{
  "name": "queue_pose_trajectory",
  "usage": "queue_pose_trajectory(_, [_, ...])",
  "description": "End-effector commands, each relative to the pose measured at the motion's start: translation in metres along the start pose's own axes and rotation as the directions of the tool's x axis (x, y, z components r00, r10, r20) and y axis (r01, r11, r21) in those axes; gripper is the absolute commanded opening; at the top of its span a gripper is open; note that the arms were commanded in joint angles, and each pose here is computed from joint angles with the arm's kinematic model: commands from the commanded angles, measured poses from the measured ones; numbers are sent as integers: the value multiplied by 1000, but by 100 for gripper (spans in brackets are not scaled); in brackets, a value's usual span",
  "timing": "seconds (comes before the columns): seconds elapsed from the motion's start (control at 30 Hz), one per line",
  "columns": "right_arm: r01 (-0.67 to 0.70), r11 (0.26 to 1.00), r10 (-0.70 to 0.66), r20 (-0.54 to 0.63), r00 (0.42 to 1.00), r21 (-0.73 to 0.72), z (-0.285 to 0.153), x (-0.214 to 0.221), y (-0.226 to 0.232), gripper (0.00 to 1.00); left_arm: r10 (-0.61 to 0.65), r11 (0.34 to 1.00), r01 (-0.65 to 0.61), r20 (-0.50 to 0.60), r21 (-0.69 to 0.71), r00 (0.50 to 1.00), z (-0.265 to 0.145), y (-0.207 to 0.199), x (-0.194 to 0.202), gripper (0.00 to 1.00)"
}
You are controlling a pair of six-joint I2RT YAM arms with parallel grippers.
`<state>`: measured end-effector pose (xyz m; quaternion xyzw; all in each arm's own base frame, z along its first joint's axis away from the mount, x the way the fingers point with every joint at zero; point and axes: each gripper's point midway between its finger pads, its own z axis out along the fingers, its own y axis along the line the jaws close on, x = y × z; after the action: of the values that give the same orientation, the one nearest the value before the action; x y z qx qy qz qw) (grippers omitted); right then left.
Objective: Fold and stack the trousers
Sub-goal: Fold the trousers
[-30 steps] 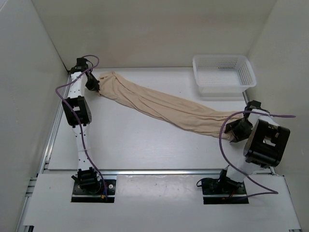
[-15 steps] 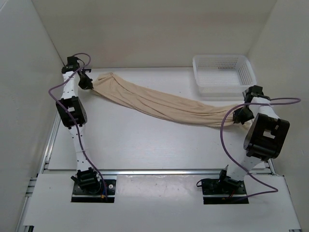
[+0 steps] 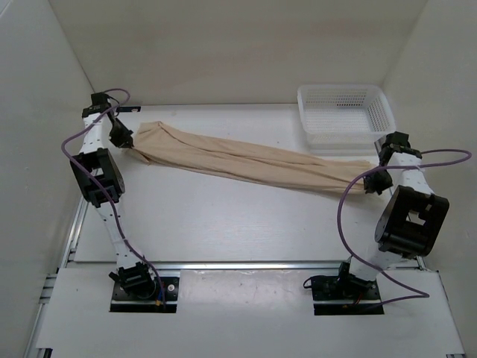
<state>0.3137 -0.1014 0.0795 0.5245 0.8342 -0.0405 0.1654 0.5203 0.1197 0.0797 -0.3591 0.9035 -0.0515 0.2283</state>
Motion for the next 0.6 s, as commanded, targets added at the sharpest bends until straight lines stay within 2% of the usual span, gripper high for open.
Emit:
queue_pose_trajectory(0.0, [1, 997, -5, 46, 999, 78, -13, 2, -32, 0, -7, 998, 16, 126, -67, 992, -48, 30, -28, 11])
queue_pose_trajectory(0.17, [0, 996, -6, 61, 998, 93, -16, 2, -37, 0, -9, 995, 26, 173, -93, 985, -73, 38, -47, 11])
queue_pose_trajectory(0.4, [-27, 998, 21, 85, 996, 62, -25, -7, -33, 0, 30, 1000, -30, 311, -7, 950, -136, 8, -91, 11])
queue_pose_trajectory(0.57, [-47, 998, 42, 85, 996, 51, -28, -3, -39, 0, 51, 999, -44, 294, -33, 954, -143, 15, -82, 11])
